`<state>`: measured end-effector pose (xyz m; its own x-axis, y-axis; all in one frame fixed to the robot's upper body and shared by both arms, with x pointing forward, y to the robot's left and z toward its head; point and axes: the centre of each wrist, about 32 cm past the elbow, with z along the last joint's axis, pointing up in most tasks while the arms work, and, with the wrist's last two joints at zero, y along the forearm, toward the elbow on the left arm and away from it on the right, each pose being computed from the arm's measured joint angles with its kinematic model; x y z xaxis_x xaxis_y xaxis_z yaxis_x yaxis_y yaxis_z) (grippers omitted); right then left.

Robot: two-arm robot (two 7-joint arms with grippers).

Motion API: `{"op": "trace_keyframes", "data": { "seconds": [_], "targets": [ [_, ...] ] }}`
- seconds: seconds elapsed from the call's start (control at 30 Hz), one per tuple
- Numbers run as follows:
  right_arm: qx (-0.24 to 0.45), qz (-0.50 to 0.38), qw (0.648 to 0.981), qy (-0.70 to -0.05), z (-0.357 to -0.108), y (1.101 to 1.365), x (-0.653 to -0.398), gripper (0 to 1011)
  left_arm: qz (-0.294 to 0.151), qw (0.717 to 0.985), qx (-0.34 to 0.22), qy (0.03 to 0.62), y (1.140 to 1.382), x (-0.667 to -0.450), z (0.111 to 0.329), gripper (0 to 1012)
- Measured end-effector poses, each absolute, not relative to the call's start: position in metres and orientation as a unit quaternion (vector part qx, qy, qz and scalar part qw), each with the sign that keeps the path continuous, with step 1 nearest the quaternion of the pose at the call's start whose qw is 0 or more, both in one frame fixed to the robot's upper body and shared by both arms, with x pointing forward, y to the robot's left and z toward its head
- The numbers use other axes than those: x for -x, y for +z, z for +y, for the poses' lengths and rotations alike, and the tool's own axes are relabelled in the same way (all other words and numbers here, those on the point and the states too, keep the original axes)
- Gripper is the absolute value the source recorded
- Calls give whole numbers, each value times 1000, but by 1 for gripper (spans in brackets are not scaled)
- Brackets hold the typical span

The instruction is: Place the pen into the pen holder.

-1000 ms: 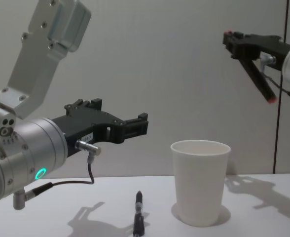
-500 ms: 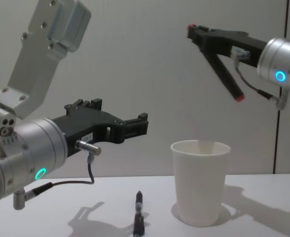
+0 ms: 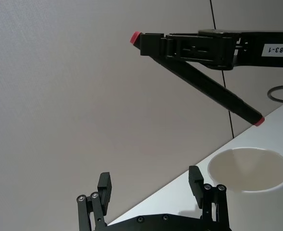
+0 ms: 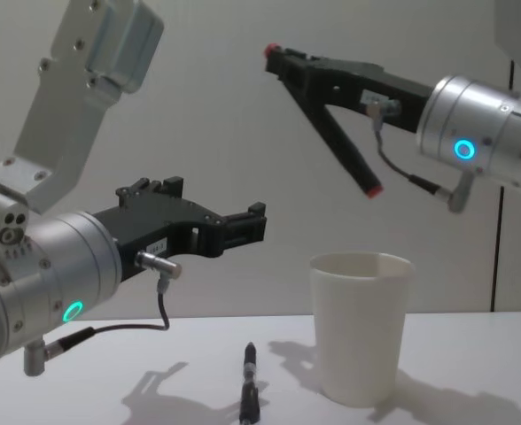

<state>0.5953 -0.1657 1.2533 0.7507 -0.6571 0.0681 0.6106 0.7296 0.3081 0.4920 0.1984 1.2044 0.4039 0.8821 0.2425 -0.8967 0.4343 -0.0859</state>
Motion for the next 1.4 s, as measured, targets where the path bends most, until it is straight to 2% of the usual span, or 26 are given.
{"op": "trace_keyframes", "data": {
  "seconds": [0.4,0.97,1.4],
  "targets": [
    [-144,-96,925,-338,-163,1248,-593,171,-126,837,-29,531,1204,-492,198,1001],
    [-180,-164,879,-411,-167,1225,-596,171,-126,837,-29,531,1204,-492,198,1001],
    [-188,-176,869,-423,-169,1205,-595,171,-126,837,-29,531,1204,-492,198,1001]
  ]
}}
